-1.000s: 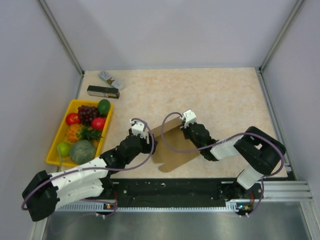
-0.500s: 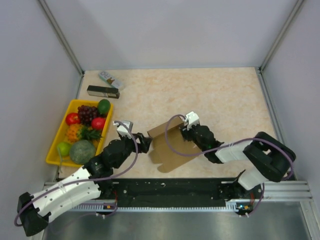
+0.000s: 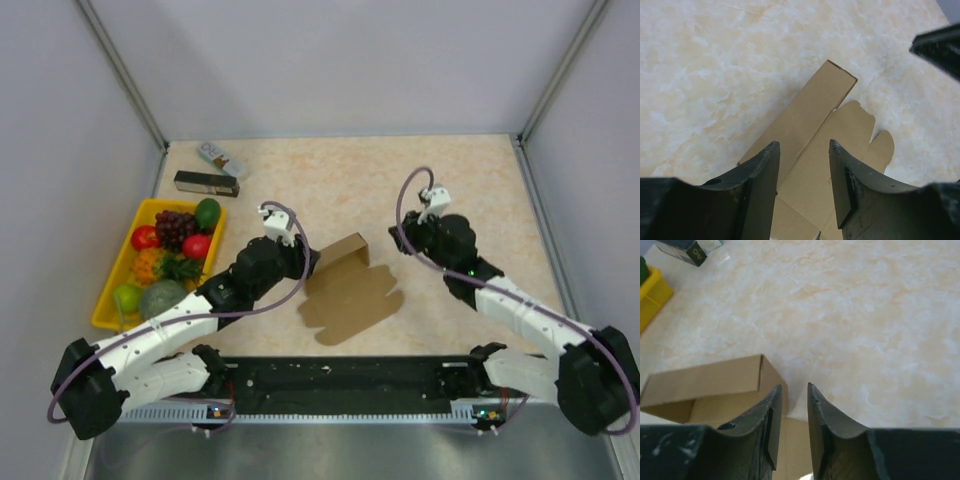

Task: Fold the paper box

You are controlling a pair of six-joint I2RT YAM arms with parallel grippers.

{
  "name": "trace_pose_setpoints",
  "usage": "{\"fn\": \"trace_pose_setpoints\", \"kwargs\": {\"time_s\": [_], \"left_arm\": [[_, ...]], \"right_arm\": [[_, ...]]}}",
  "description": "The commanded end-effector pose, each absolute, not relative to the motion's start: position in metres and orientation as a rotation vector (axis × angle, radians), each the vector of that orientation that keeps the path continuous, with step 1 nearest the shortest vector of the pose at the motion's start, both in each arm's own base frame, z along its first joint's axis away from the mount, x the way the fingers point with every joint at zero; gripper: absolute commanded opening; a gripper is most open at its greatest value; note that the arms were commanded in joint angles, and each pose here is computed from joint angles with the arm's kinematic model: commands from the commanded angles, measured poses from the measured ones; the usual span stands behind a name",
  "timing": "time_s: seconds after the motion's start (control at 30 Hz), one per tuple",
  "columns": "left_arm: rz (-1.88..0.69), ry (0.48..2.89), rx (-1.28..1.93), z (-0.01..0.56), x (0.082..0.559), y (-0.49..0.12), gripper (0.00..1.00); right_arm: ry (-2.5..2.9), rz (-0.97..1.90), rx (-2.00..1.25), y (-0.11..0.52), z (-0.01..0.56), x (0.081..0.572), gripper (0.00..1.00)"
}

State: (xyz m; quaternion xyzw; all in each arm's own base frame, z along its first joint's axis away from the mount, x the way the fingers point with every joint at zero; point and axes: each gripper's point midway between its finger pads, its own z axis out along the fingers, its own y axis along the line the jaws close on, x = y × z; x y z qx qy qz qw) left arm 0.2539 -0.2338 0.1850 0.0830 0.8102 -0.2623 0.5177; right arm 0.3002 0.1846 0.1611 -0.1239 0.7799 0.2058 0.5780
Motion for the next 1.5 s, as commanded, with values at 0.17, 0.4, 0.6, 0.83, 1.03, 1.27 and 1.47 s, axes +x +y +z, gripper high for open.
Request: {"fn": "trace_pose_setpoints", "kwargs": {"time_s": [0.17,0.4,0.6,0.83,1.03,1.27,1.47], "left_arm": [[-0.72,1.969,0.252,0.177,0.255,-0.248,0.41],[-0.677,2.065,0.306,0.141,0.254,-0.25,0.35],[-0.651,2.141,0.33,0.109,0.25,-0.25,0.33],[-0.671,2.185,0.316,0.087,0.239,-0.246,0.31],[-0.667,2.164,0.323,0.097,0.235,-0.24,0.31],[-0.67,2.128,0.333,0.113,0.235,-0.238,0.35],[-0.675,2.101,0.336,0.127,0.239,-0.241,0.39]], "right_arm": [[1.948,1.388,-0.232,0.283,0.23,0.313,0.0],[1.93,1.734,-0.191,0.304,0.2,0.314,0.0],[1.986,1.773,-0.115,0.296,0.152,0.312,0.0],[2.038,1.703,-0.059,0.281,0.109,0.3,0.0],[2.064,1.675,0.038,0.267,0.091,0.298,0.0],[1.882,1.743,-0.098,0.274,0.18,0.303,0.0],[1.925,1.608,-0.165,0.275,0.219,0.321,0.0]]}}
